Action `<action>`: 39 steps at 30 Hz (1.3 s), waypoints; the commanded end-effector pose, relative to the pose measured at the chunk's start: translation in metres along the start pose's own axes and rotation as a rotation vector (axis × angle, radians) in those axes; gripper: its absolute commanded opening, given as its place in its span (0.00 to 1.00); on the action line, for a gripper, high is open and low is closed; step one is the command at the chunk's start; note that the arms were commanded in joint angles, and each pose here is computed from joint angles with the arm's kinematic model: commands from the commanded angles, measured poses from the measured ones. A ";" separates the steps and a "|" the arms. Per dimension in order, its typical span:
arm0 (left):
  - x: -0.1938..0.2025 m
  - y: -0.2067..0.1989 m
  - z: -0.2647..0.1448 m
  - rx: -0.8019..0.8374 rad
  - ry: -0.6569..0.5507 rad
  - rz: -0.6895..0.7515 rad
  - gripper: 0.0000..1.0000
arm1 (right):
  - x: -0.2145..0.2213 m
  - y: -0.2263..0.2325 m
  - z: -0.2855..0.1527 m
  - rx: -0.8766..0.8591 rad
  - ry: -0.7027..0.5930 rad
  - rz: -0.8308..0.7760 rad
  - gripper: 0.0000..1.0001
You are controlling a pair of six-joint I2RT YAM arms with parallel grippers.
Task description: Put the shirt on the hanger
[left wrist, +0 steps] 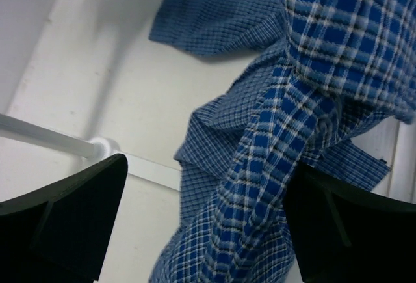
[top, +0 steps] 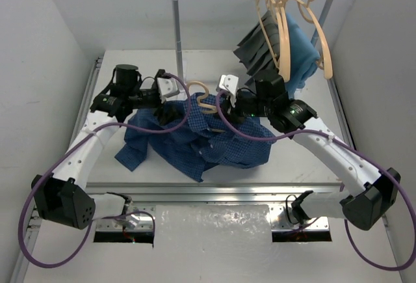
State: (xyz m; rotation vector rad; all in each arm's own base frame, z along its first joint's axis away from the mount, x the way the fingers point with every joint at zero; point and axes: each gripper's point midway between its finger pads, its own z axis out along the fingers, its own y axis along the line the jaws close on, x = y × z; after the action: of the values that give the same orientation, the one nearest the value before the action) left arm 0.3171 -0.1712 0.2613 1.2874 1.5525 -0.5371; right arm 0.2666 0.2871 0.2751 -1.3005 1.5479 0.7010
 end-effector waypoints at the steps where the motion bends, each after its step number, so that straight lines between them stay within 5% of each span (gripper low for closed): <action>1: -0.015 0.005 -0.003 -0.036 -0.014 0.061 0.88 | -0.022 0.014 0.003 -0.071 -0.120 -0.117 0.00; 2: -0.011 0.002 -0.001 -0.021 -0.006 0.052 0.67 | -0.027 0.013 0.002 -0.060 -0.138 -0.135 0.00; 4: -0.007 -0.005 0.002 0.013 0.000 0.047 0.48 | -0.021 0.009 0.003 -0.032 -0.125 -0.142 0.00; 5: -0.002 -0.009 0.002 0.029 0.011 0.050 0.15 | -0.019 0.006 0.005 -0.018 -0.116 -0.142 0.00; 7: 0.001 -0.013 0.001 0.030 0.017 0.046 0.00 | -0.011 -0.005 0.007 0.035 -0.082 -0.131 0.00; 11: 0.002 -0.015 -0.002 0.002 0.003 0.063 0.00 | 0.004 -0.026 0.014 0.141 -0.042 -0.079 0.00; 14: 0.000 -0.009 -0.006 -0.067 -0.011 0.078 0.00 | 0.004 -0.035 0.016 0.193 -0.043 -0.012 0.11; 16: 0.000 -0.005 -0.010 -0.124 -0.021 0.099 0.00 | -0.003 -0.037 0.016 0.208 -0.057 0.036 0.40; 21: 0.008 0.001 -0.013 -0.183 0.009 0.111 0.00 | -0.030 -0.043 0.005 0.253 -0.127 0.097 0.71; 28: 0.024 0.013 -0.014 -0.248 0.072 0.144 0.00 | -0.081 -0.034 -0.025 0.263 -0.299 0.165 0.76; 35: 0.028 0.024 -0.017 -0.307 0.109 0.173 0.00 | -0.101 0.004 -0.028 0.060 -0.370 0.229 0.71; 39: 0.026 0.029 -0.020 -0.337 0.115 0.180 0.00 | -0.045 -0.082 -0.045 0.604 -0.128 0.449 0.58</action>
State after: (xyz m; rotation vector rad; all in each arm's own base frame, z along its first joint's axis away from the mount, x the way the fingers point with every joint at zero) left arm 0.3280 -0.1337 0.2270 1.2329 1.6118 -0.1525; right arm 0.2846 0.2856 0.3511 -0.7636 1.6014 0.7772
